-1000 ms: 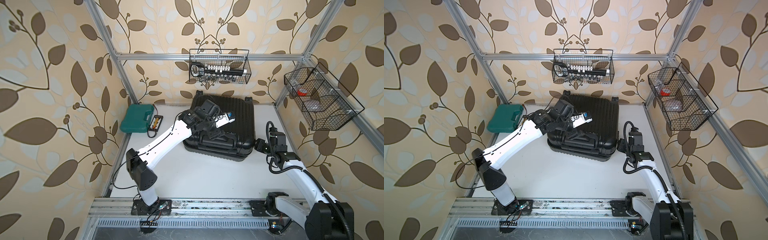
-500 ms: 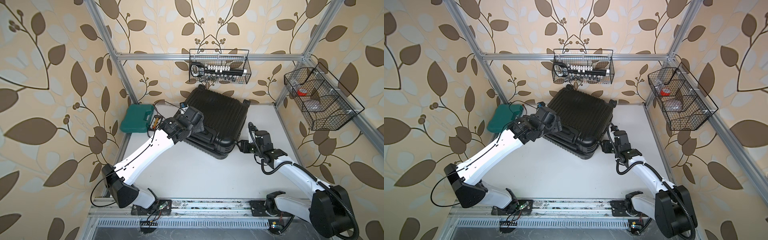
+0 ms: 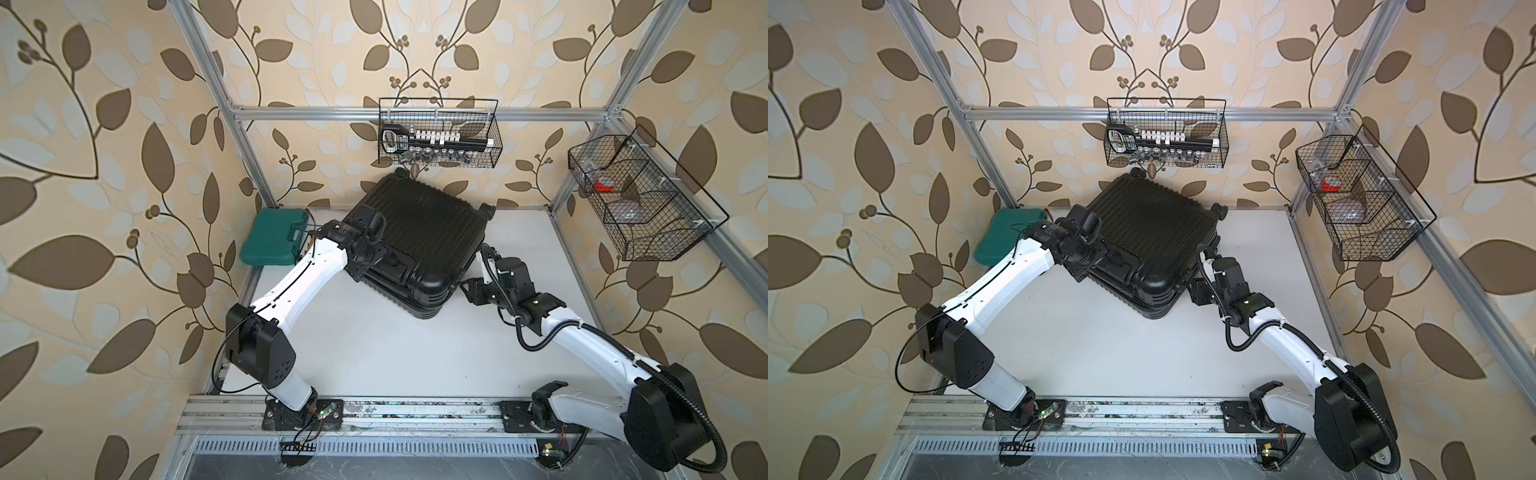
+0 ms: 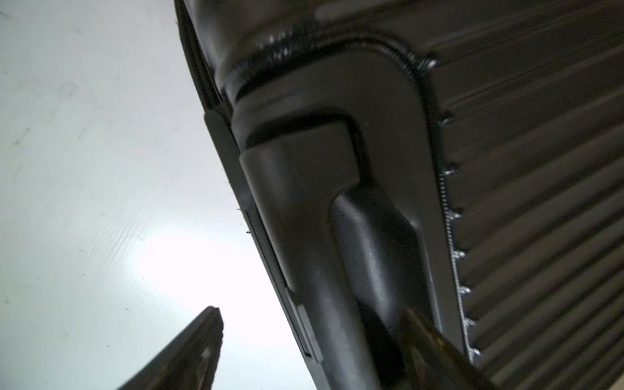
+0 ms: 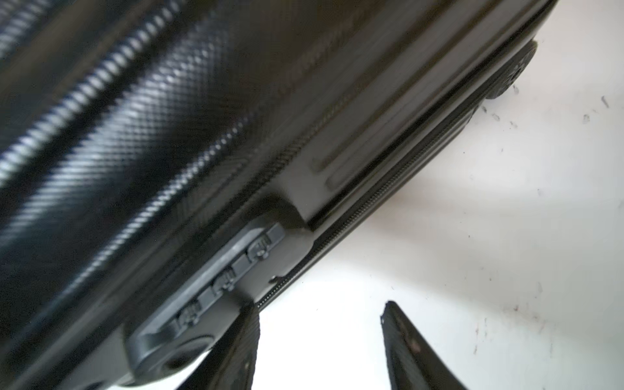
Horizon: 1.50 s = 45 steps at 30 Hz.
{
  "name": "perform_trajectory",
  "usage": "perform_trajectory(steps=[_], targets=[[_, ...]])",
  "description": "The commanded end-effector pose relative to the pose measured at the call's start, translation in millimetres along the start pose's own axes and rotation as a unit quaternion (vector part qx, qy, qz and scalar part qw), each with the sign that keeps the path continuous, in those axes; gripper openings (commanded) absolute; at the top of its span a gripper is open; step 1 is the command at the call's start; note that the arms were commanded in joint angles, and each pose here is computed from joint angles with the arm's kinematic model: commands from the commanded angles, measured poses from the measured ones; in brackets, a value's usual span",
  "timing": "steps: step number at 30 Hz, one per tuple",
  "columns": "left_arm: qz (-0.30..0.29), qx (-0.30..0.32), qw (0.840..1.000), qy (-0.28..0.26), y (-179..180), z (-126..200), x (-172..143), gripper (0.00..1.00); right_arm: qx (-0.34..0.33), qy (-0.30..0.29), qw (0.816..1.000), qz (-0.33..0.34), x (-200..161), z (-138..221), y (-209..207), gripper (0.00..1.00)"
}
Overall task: Close the suitcase zippers
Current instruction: Adjust the suitcase at the center of the board.
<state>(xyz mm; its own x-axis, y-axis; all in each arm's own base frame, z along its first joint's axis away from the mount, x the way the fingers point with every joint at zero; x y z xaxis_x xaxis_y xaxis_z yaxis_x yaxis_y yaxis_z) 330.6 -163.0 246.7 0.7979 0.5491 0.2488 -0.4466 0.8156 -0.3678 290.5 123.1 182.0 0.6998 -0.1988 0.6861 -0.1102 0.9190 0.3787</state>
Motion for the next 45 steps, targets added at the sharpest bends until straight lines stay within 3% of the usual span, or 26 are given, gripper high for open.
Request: perform_trajectory(steps=[1, 8, 10, 12, 13, 16, 21, 25, 31, 38, 45], targets=[[0.016, -0.024, 0.999, 0.025, -12, 4, -1, 0.81, -0.001, -0.049, 0.999, 0.009, 24, 19, 7, 0.59], [0.011, 0.002, 0.997, 0.078, -14, -17, -7, 0.66, -0.030, -0.089, 0.995, 0.014, 41, 47, 5, 0.59], [0.005, 0.007, 0.997, 0.077, -12, -19, -4, 0.44, -0.039, -0.096, 0.995, 0.012, 44, 56, 4, 0.59], [0.002, 0.017, 0.997, 0.070, -7, -19, 1, 0.30, -0.040, -0.104, 0.994, 0.011, 48, 64, 4, 0.60], [-0.002, 0.023, 0.998, 0.065, -5, -18, 4, 0.28, -0.038, -0.108, 0.993, 0.010, 48, 68, 4, 0.60], [-0.030, 0.033, 0.998, 0.043, -1, -14, 17, 0.29, -0.037, -0.118, 0.992, 0.008, 50, 76, 3, 0.60], [-0.148, 0.050, 0.988, 0.022, -3, -15, 48, 0.24, -0.040, -0.123, 0.992, 0.008, 51, 83, 0, 0.60], [-0.225, 0.084, 0.971, 0.006, -4, -20, 73, 0.22, -0.039, -0.131, 0.991, 0.004, 53, 89, -3, 0.60], [-0.333, 0.051, 0.941, -0.031, -21, -9, 101, 0.24, -0.046, -0.143, 0.989, 0.006, 54, 96, -10, 0.60], [-0.414, 0.006, 0.909, -0.054, -29, 4, 123, 0.26, -0.068, -0.133, 0.989, -0.014, 46, 88, -34, 0.60], [-0.445, -0.001, 0.893, -0.066, -28, 13, 149, 0.26, -0.097, -0.124, 0.986, -0.058, 29, 70, -59, 0.60]])
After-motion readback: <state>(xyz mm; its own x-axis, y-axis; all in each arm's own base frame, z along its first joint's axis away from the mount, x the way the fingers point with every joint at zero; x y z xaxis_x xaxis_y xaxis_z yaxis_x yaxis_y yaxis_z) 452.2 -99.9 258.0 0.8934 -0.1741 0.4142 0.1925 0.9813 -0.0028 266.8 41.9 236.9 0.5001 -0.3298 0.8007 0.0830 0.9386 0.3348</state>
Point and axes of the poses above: each gripper's point midway between its finger pads, its own z axis back along the fingers, its own y axis along the line the jaws close on, x = y × z, the point moved 5 cm from there along z, back along the fingers, and after that the axes turned 10 degrees about -z, right-handed, at the moved point
